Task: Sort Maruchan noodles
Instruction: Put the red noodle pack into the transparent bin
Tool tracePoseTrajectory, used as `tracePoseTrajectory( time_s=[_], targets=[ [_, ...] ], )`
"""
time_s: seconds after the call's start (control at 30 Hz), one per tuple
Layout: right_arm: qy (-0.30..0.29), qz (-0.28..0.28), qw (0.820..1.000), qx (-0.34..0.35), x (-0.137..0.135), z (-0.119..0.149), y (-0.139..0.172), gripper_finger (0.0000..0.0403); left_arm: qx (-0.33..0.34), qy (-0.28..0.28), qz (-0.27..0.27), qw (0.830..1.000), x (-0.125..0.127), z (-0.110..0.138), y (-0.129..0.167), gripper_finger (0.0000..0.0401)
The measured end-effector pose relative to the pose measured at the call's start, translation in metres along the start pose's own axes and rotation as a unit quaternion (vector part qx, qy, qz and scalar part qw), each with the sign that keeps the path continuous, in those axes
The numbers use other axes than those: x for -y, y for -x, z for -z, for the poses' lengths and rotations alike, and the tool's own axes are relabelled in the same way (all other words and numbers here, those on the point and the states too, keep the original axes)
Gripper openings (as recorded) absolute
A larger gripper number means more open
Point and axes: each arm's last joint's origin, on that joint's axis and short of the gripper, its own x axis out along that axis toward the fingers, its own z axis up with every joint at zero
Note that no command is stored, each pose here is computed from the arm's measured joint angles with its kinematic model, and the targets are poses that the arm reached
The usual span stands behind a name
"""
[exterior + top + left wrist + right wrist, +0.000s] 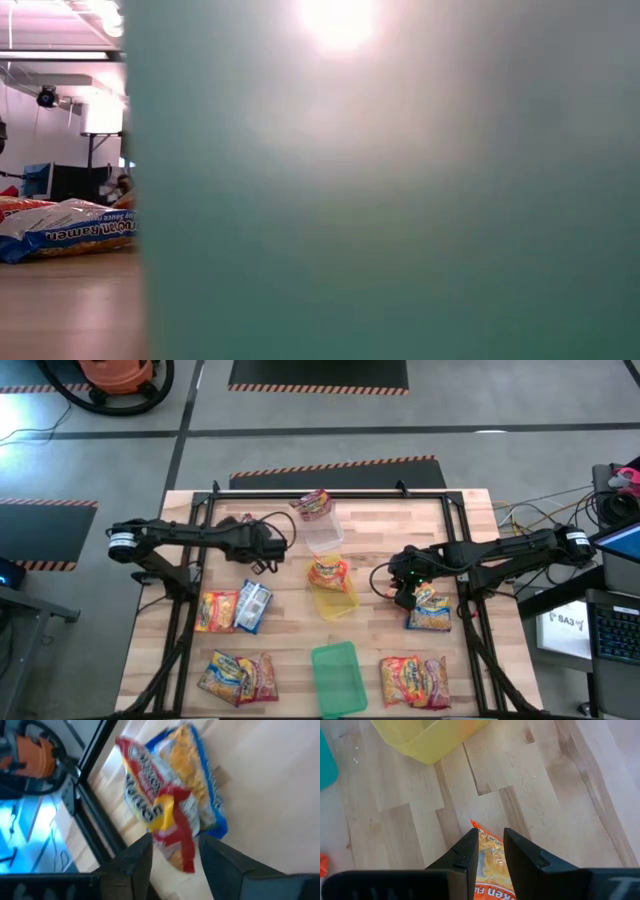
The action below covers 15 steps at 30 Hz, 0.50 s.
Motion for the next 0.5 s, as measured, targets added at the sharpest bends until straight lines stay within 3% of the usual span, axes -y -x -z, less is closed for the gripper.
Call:
tracePoseTrajectory(
  time_s=[0.13, 0.37, 0.5],
  targets=[
    [0.0, 0.0, 1.0, 0.0, 0.0, 0.0, 0.0, 0.0077, -0.001, 0.005, -0.015, 1.0, -0.001, 0.002, -0.003, 0.0189],
    [0.0, 0.0, 1.0, 0.001, 0.0, 0.0, 0.0, 0.0078, 0.006, 0.035, -0.017, 0.999, 0.001, 0.003, -0.02, 0.0303],
    [0.0, 0.0, 1.0, 0.001, 0.0, 0.0, 0.0, 0.0083, 0.029, 0.02, -0.027, 0.999, 0.006, 0.007, -0.042, 0.0332]
  ],
)
